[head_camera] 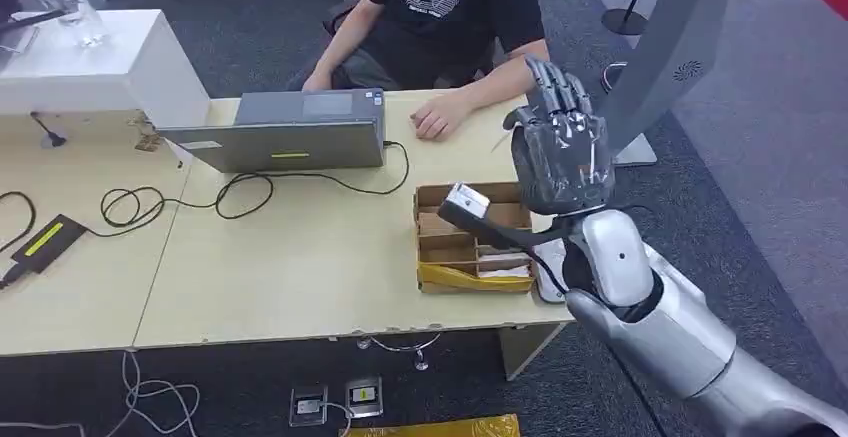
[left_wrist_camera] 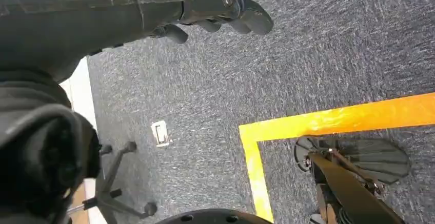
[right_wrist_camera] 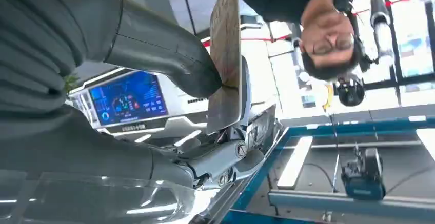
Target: Pass the card to the sensor for recognition and then transmit it.
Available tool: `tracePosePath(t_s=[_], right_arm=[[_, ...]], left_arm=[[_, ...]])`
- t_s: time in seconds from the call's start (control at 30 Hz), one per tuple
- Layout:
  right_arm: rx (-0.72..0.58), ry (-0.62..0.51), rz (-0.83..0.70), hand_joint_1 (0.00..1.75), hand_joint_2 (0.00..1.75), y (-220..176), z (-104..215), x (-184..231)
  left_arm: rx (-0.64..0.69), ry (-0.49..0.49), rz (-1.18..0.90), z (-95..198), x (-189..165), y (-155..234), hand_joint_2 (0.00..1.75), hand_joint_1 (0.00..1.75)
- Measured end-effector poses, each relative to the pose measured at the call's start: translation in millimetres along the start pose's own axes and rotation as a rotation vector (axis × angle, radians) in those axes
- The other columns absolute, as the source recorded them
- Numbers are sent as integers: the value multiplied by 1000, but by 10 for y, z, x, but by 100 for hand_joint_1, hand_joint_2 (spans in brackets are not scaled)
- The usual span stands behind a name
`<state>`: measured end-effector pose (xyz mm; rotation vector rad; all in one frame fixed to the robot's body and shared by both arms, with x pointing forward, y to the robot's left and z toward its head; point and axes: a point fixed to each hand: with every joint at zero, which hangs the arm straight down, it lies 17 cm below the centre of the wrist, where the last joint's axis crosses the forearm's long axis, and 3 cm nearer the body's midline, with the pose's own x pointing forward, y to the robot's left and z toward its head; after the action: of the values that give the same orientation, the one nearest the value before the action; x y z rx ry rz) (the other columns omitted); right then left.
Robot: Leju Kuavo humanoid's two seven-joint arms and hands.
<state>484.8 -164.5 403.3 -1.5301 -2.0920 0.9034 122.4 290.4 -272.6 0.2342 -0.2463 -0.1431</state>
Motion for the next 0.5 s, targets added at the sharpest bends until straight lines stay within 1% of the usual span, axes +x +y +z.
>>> tracePosePath(t_s=[0.23, 0.3, 0.37, 0.4, 0.43, 0.5], right_arm=[[-26, -1, -85, 175, 175, -81, -47, 22], [-10, 16, -158, 175, 175, -50, -50, 14], [0, 77, -370, 175, 175, 0, -69, -40], [1, 137, -520, 175, 175, 59, -84, -129], [8, 224, -684, 175, 175, 166, -87, -266], [43, 393, -936, 175, 175, 448, -43, -485]], left_arm=[[0, 0, 1, 1, 3, -6, 0, 0], [0, -1, 1, 2, 7, -7, 0, 0], [0, -1, 4, 5, 19, -21, 0, 0], [1, -3, 5, 5, 32, -23, 0, 0], [0, -7, 5, 6, 55, -30, 0, 0], [-1, -16, 0, 7, 108, -38, 0, 0]])
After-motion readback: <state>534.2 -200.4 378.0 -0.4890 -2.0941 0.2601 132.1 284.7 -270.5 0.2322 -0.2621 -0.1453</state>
